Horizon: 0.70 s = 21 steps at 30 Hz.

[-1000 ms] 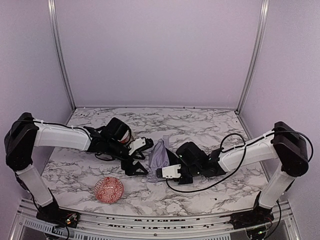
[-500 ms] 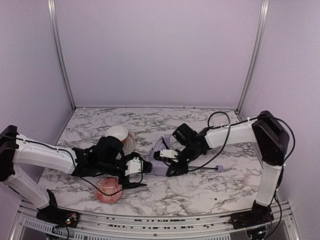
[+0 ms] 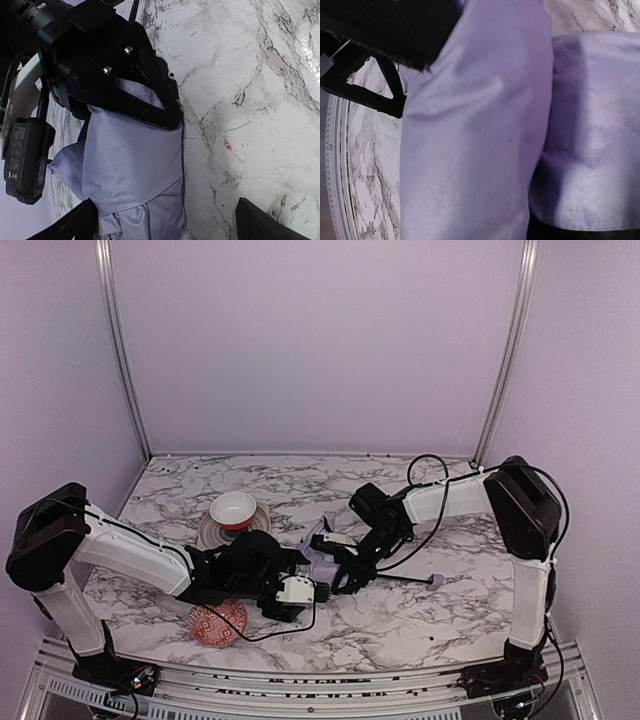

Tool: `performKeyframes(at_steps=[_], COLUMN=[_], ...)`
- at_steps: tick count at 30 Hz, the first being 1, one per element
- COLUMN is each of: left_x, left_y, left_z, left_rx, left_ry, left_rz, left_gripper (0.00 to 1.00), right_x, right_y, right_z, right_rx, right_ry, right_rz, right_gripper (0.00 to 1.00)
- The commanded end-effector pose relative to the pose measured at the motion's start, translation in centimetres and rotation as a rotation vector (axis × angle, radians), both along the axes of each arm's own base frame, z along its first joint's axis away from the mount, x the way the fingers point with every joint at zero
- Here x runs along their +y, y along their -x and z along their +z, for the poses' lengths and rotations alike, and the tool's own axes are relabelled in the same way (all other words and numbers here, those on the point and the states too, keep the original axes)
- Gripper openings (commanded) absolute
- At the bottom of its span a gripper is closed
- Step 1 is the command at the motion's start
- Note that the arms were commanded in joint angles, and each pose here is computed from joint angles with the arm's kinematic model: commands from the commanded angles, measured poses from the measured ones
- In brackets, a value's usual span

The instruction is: Put away the umbrella

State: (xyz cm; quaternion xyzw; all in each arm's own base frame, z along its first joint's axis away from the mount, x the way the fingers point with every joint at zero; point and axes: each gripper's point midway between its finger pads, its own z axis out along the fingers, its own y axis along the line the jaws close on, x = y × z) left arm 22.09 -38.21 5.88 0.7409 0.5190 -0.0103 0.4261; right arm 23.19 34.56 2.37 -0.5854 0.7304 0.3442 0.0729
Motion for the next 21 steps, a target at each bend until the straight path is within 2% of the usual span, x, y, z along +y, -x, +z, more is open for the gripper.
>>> performKeyframes(at_steps=[1,6,13,16,21], left_x=[-0.4,-0.4,-1.6,-1.2,0.3], left_y=[-0.9,-1.8,-0.2,-1.3,-3.6], left_z=[1.1,-0.6,2.8,1.1,-3.1], left_rx=[-0.081,-0.128,-0.212,-0.229,-0.22], left_ry=[0.031,-0.034,0.035,-0.026,-0.145], left_rz=[-0.006,-0.001,-0.102,-0.063,0.07], left_gripper=[0.99,0.98,0.99,0.98,0.86], right_x=[-4.9,-4.3,-3.9,-3.8,-3.7], right_y=[7.2,7.1,6.2,6.0,5.4], right_z=[-5.6,-5.1,-5.2,-5.3,-5.5], right_rx=[0.295,0.308,0.318,0.33,0.318], right_ry=[0.271,0.246,0.259,0.27,0.273], right_rz=[0.045,0.052,0.006,-0.01,-0.031], right_gripper=[0.29,0.29,0.28,0.27,0.27])
